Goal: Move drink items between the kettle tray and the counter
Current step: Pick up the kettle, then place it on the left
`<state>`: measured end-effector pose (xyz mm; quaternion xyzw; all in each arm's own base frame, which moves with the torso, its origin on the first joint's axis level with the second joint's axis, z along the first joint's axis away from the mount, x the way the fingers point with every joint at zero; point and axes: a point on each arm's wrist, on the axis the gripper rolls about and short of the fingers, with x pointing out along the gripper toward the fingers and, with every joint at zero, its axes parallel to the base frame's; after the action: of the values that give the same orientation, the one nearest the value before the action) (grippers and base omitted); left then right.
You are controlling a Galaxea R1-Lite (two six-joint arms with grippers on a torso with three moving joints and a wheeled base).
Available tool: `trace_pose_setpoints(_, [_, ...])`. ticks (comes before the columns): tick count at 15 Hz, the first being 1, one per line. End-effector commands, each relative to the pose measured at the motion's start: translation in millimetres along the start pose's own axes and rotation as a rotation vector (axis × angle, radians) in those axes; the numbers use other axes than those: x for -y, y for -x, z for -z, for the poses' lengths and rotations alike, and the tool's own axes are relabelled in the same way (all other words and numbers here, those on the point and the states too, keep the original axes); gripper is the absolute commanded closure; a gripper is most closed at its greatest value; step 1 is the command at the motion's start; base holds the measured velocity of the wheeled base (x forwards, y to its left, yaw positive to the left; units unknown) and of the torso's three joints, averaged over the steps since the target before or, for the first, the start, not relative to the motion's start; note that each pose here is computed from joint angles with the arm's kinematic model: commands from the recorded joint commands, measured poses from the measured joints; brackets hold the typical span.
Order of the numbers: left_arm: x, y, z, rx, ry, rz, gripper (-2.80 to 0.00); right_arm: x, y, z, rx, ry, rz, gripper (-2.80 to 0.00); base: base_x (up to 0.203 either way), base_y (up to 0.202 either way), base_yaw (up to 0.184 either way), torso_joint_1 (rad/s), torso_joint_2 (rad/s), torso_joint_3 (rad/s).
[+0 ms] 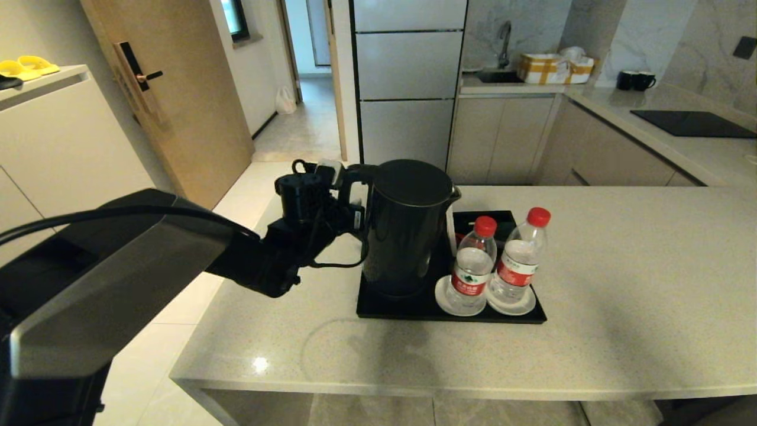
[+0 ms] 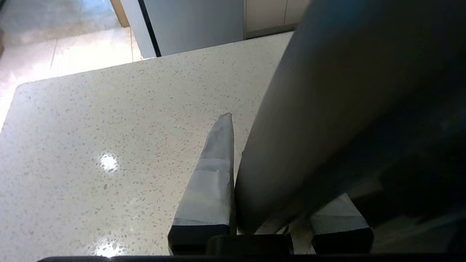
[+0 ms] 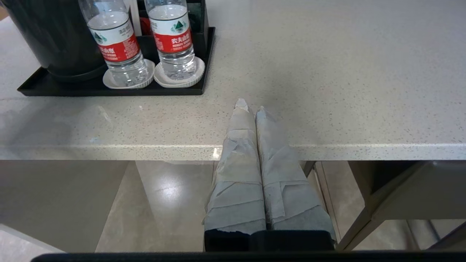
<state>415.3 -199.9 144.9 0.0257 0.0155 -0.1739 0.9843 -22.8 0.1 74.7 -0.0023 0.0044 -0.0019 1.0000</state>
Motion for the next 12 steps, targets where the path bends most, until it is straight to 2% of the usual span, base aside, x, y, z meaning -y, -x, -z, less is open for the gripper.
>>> trace_pose_setpoints(1, [-0.5,2.8,-10.0,0.027,0.007,0.0,0.0,0.0,0.1,0.2,0.001,0.0,-0.001,0.0,0.0,0.0,0.0,0.0,0.0,0.0])
trace_pose_setpoints(3, [5.0,-0.1,-18.4,0.043,0.062,-0.012,0.0,0.0,0.1,0.0,0.002,0.0,-0.002,0.0,0.0,0.0,0.0,0.0,0.0,0.0])
trace_pose_setpoints(9, [3.4,-1.5,-31.4,0.043,0.11,-0.052,0.0,0.0,0.1,0.1,0.001,0.0,-0.002,0.0,0.0,0.0,0.0,0.0,0.0,0.0])
trace_pose_setpoints(11, [-9.4,-4.0,-41.9,0.068,0.113,-0.093,0.0,0.0,0.2,-0.3,0.003,0.0,-0.001,0.0,0.0,0.0,0.0,0.0,0.0,0.0])
trace_pose_setpoints(12, [-26.3,-6.9,-49.6,0.082,0.113,-0.129,0.0,0.0,0.1,0.2,0.001,0.0,0.0,0.0,0.0,0.0,0.0,0.0,0.0,0.0])
